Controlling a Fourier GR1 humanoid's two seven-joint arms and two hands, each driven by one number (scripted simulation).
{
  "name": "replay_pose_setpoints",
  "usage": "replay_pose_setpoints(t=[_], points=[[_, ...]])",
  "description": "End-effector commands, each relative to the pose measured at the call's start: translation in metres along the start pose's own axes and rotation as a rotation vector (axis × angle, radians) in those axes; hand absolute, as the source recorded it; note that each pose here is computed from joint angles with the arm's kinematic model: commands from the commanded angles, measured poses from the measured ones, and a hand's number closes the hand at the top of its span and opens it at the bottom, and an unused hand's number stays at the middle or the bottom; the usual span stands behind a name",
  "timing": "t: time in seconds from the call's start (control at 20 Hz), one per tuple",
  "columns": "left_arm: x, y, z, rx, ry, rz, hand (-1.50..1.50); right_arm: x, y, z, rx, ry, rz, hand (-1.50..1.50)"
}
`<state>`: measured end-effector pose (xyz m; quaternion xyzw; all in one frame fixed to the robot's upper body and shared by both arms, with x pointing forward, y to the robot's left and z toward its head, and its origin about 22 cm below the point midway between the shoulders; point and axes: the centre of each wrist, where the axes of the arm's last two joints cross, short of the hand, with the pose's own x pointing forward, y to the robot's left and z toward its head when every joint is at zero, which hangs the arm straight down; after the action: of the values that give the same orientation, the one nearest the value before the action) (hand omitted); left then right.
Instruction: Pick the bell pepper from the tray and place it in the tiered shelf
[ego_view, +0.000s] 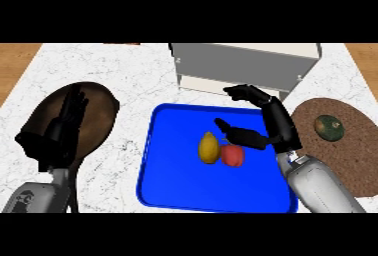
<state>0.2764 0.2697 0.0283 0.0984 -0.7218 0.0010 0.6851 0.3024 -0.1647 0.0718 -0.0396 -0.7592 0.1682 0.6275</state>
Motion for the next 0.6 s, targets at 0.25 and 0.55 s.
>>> replay_pose_setpoints(t=[0.25,0.55], points=[[0.038,0.016,0.014,0.024,0.005,0.019,0.0,0.043,-0.002,0.001,0.255,-0.106,0.032,-1.5],[0.033,0.011,0.008,0.051,0.004,-0.008,0.0,0.079,0.006,0.012,0.495,0.016,0.453,-1.5]])
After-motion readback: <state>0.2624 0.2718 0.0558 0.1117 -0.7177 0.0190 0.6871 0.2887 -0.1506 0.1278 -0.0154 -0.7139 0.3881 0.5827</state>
